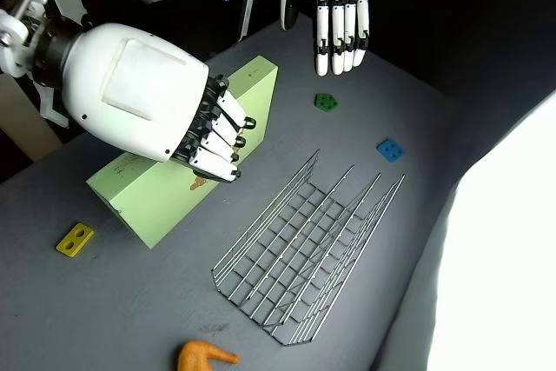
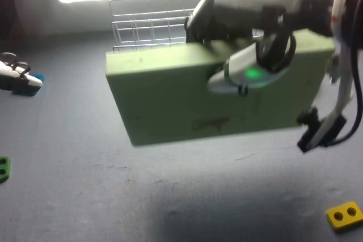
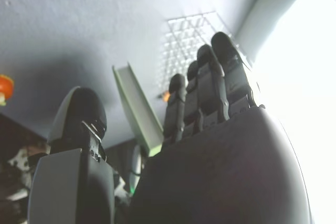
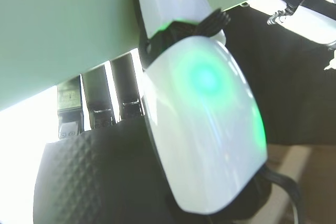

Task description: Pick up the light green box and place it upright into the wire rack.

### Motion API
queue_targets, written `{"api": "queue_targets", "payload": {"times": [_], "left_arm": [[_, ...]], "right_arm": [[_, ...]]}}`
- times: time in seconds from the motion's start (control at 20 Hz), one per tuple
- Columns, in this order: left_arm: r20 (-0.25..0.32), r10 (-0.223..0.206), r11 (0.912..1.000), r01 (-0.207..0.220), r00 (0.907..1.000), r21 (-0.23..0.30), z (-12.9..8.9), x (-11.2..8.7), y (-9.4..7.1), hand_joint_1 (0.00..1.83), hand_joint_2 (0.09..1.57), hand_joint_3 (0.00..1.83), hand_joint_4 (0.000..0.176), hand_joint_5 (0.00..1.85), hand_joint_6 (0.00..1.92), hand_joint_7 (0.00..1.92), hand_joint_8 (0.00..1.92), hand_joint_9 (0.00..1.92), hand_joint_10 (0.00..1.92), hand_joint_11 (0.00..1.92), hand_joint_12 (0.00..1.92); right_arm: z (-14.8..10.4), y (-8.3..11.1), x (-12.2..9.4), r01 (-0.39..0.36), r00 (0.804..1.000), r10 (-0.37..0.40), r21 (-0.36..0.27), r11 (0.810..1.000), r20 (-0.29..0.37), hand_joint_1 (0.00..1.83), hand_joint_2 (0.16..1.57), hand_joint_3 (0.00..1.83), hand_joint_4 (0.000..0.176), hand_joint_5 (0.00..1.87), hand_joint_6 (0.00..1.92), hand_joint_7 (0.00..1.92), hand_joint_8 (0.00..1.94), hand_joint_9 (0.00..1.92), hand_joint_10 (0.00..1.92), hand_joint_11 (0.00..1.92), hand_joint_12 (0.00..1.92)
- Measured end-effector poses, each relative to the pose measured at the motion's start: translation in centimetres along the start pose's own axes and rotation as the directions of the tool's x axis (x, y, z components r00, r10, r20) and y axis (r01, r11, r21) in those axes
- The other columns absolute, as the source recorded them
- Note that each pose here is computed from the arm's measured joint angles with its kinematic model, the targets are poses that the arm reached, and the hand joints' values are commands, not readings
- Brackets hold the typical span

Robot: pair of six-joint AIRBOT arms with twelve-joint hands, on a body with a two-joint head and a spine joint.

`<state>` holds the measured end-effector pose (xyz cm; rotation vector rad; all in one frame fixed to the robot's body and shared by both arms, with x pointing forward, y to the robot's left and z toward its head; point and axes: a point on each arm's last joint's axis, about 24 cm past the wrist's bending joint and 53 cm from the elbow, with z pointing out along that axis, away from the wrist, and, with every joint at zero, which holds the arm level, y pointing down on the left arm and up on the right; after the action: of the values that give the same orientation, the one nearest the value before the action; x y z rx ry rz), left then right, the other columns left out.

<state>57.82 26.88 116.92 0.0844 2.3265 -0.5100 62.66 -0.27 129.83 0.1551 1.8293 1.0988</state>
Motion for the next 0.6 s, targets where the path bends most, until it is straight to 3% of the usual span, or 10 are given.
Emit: {"api": "queue_targets", "payload": {"times": [0.15, 0.2, 0.35, 0.5, 0.6], "left_arm": [[0.0, -0.002, 1.0, 0.002, 1.0, -0.001, 0.0, 0.0, 0.1, 0.6, 1.24, 0.01, 0.021, 0.13, 0.0, 0.17, 0.0, 0.18, 0.0, 0.0, 0.56], [0.001, -0.002, 1.0, 0.002, 1.0, -0.002, 0.0, 0.0, 0.1, 0.59, 1.24, 0.01, 0.015, 0.13, 0.0, 0.16, 0.0, 0.17, 0.0, 0.0, 0.56], [0.002, -0.005, 1.0, 0.005, 1.0, -0.004, 0.0, -0.1, 0.3, 0.54, 1.26, 0.01, 0.003, 0.13, 0.0, 0.12, 0.0, 0.14, 0.0, 0.0, 0.53], [0.003, -0.014, 0.9998, 0.014, 0.9999, -0.011, -0.1, -0.2, 0.8, 0.13, 1.36, 0.02, 0.0, 0.03, 0.0, 0.01, 0.0, 0.01, 0.0, 0.0, 0.06], [0.004, -0.014, 0.9999, 0.014, 0.9999, -0.011, -0.1, -0.2, 0.7, 0.02, 1.39, 0.02, 0.0, 0.0, 0.0, 0.0, 0.0, 0.0, 0.0, 0.0, 0.0]], "right_arm": [[0.1, 0.2, -0.5, 0.035, 0.999, -0.035, -0.014, 0.999, 0.005, 1.24, 1.13, 0.0, 0.0, 0.99, 0.86, 0.96, 1.21, 0.8, 1.3, 0.48, 1.76], [0.3, 0.5, -1.4, 0.028, 0.999, -0.028, -0.02, 0.999, 0.019, 1.34, 1.13, 0.0, 0.0, 0.98, 0.85, 0.97, 1.16, 0.8, 1.38, 0.49, 1.77], [0.8, 1.4, -4.3, 0.024, 0.997, -0.021, -0.042, 0.999, 0.077, 1.23, 1.13, 0.0, 0.0, 0.98, 0.89, 0.95, 1.22, 0.78, 1.36, 0.45, 1.82], [1.0, 1.0, -4.4, 0.021, 0.997, -0.019, -0.027, 0.999, 0.077, 1.21, 1.17, 0.01, 0.0, 0.85, 1.1, 0.91, 1.3, 0.76, 1.35, 0.49, 1.79], [1.3, 0.9, -4.6, 0.025, 0.997, -0.023, -0.028, 0.999, 0.079, 1.2, 1.18, 0.01, 0.0, 0.82, 1.15, 0.89, 1.32, 0.74, 1.38, 0.46, 1.8]]}}
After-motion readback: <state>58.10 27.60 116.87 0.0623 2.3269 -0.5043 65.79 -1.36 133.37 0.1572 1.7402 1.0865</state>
